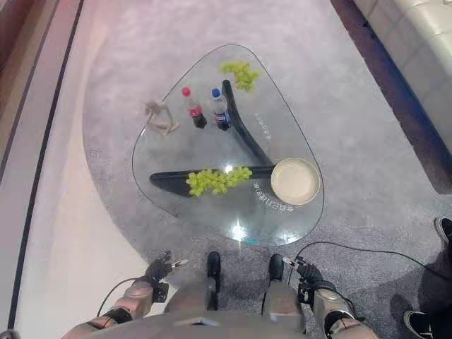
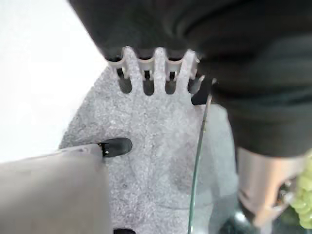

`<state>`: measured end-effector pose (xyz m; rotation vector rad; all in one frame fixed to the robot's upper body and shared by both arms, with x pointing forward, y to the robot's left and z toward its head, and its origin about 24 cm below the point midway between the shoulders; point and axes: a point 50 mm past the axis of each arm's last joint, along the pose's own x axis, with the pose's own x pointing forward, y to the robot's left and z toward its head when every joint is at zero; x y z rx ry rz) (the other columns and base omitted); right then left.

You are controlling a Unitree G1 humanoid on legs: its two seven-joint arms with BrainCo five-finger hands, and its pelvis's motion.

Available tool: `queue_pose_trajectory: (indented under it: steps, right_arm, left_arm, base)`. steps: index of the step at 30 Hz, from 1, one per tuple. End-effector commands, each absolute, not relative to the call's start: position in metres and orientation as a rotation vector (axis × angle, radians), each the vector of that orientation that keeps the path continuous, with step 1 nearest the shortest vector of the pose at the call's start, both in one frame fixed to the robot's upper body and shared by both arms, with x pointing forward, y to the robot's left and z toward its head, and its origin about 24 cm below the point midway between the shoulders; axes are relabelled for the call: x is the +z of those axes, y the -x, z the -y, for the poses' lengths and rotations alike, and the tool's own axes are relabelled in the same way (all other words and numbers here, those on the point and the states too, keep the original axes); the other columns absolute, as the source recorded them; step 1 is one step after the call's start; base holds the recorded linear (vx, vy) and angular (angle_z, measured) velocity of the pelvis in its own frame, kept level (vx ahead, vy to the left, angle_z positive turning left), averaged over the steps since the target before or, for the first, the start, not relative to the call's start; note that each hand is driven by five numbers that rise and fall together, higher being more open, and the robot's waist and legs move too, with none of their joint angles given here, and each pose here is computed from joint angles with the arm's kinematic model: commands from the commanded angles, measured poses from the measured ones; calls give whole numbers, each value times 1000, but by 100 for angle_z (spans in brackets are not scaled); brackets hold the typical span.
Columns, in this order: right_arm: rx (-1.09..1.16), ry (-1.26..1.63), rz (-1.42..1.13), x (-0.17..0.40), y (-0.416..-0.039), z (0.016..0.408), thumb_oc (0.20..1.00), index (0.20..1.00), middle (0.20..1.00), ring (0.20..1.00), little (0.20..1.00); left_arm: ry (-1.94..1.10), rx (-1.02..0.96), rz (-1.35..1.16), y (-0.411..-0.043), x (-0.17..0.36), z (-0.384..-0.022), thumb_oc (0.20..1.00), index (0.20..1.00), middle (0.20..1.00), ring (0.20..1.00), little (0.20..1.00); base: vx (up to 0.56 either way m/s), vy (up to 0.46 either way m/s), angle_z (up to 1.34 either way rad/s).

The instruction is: Pick up fruits into the plate

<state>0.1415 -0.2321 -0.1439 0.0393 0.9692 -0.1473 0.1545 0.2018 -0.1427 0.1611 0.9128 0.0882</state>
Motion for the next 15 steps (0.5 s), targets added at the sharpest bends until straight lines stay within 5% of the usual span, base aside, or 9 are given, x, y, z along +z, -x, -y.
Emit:
queue_pose_trajectory:
  steps: [1,15]
  right_arm:
    - [-112,-49,-884,-135,-165,225,1000,1000,1000,1000,1000]
    - [-54,14,-822,-120,-192,230,1000,1000,1000,1000,1000]
  left_arm:
    - [-186,88,-831,-181,-132,-200,1000,1000,1000,1000,1000]
    - [-483,18,-655,-229,-102,-199,1000,1000,1000,1000,1000]
  base:
    - [204,38,-11]
    - [0,25,-1]
